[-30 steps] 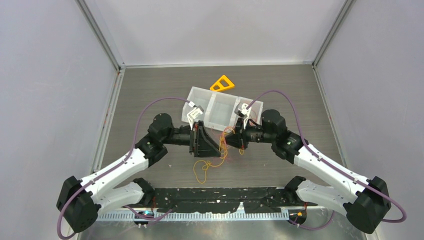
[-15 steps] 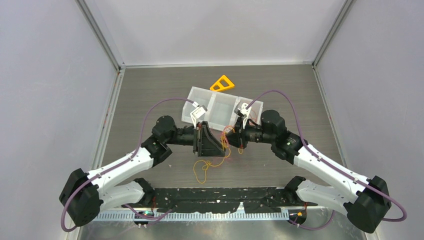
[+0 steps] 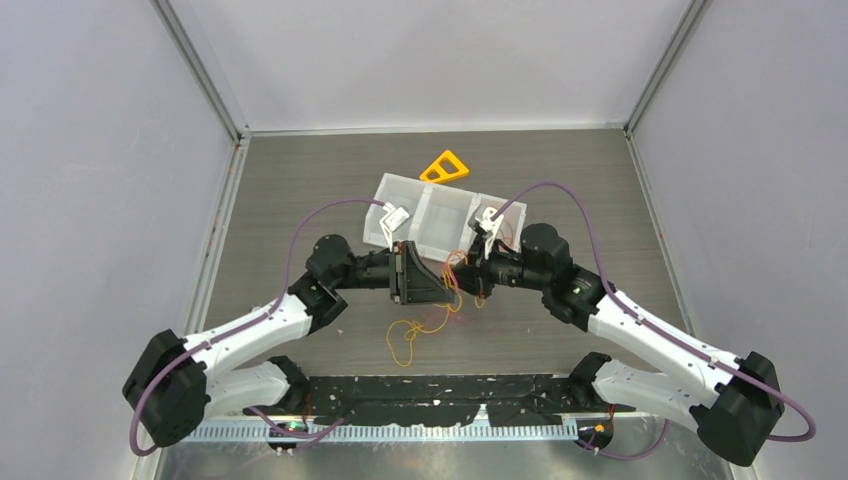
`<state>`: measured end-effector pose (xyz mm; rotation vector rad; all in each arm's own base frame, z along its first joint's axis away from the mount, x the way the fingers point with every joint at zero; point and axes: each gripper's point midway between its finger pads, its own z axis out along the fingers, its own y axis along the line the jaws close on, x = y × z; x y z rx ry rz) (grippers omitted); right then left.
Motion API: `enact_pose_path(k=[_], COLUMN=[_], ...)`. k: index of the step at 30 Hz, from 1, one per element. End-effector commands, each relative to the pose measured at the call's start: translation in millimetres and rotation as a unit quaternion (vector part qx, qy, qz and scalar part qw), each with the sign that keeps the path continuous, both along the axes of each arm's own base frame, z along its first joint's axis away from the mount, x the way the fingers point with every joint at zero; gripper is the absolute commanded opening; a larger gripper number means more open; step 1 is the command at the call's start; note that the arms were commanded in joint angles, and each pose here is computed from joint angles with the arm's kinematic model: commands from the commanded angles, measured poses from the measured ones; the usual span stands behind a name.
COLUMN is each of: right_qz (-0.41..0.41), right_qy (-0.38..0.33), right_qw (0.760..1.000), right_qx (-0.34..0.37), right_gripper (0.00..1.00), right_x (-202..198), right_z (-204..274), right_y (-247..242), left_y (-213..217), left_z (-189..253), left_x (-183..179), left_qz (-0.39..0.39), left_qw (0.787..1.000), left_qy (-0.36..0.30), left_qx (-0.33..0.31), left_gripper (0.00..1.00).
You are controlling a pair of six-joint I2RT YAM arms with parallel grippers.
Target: Untangle the cables
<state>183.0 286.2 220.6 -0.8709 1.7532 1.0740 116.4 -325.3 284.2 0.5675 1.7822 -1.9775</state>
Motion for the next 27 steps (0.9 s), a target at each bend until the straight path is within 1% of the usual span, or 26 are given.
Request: enact_pose_path(k=[1,2,3,4,6,7,8,9,10,13,17,19,22,24,27], right_qz=[0.000,0.002,0.005,0.007,0.013,0.018,0.023,0.029,0.031,0.032,0.031,0.028,0.002,-0.021,-0.050], right_qy=[-0.030,-0.030,-0.028,-0.030,-0.027,-0.023,-0.020,-0.009,-0.008,-0.001,0.001,-0.002,-0.003,0.006,0.034], right_qw=[0.999,0.999,0.999,0.999,0.999,0.999,0.999,1.000,0.999,0.999,1.000,1.000,1.000,1.000,0.998], right_qx=[0.031,0.031,0.029,0.029,0.022,0.018,0.014,0.004,0.003,-0.004,0.001,0.002,-0.001,-0.009,-0.028], right_gripper=[0.05,0.05,0.05,0.06,0.09,0.17,0.22,0.31,0.36,0.38,0.45,0.44,0.35,0.28,0.22], right_x=[0.5,-0.1,-1.2,-2.1,-5.0,-7.1,-9.5,-13.0,-15.0,-16.8,-15.4,-14.0,-1.7,9.8,27.5], right_z=[20.3,20.1,19.5,20.6,18.3,16.3,15.5,9.8,11.4,9.8,21.1,26.2,25.7,18.8,-0.5], right_y=[4.6,4.7,4.6,4.4,2.2,0.4,-1.6,-5.0,-6.9,-15.1,-23.7,-28.1,-36.2,-41.4,-48.3], left_y=[-2.3,-1.8,-0.6,1.0,7.0,10.0,13.5,16.7,19.5,25.9,36.0,40.6,45.4,47.9,51.6], left_z=[18.1,20.4,24.6,28.5,37.1,38.3,39.0,37.8,35.6,34.2,38.5,41.6,50.9,62.0,83.7], left_x=[1.7,0.0,-2.6,-5.8,-11.8,-13.2,-13.7,-14.0,-15.1,-17.9,-13.3,-11.3,-13.5,-17.8,-24.0], left_qz=[0.002,-0.003,-0.008,-0.014,-0.023,-0.025,-0.025,-0.024,-0.026,-0.030,-0.022,-0.021,-0.025,-0.031,-0.037], left_qw=[0.999,0.999,0.998,0.997,0.995,0.995,0.995,0.995,0.995,0.994,0.993,0.993,0.991,0.988,0.982], left_qy=[-0.023,-0.029,-0.039,-0.050,-0.073,-0.080,-0.083,-0.084,-0.085,-0.095,-0.104,-0.107,-0.117,-0.135,-0.164], left_qx=[-0.037,-0.041,-0.046,-0.051,-0.058,-0.057,-0.056,-0.052,-0.049,-0.047,-0.047,-0.049,-0.057,-0.068,-0.084], left_gripper=[0.28,0.19,0.07,0.01,0.00,0.00,0.00,0.00,0.00,0.00,0.00,0.00,0.00,0.00,0.00])
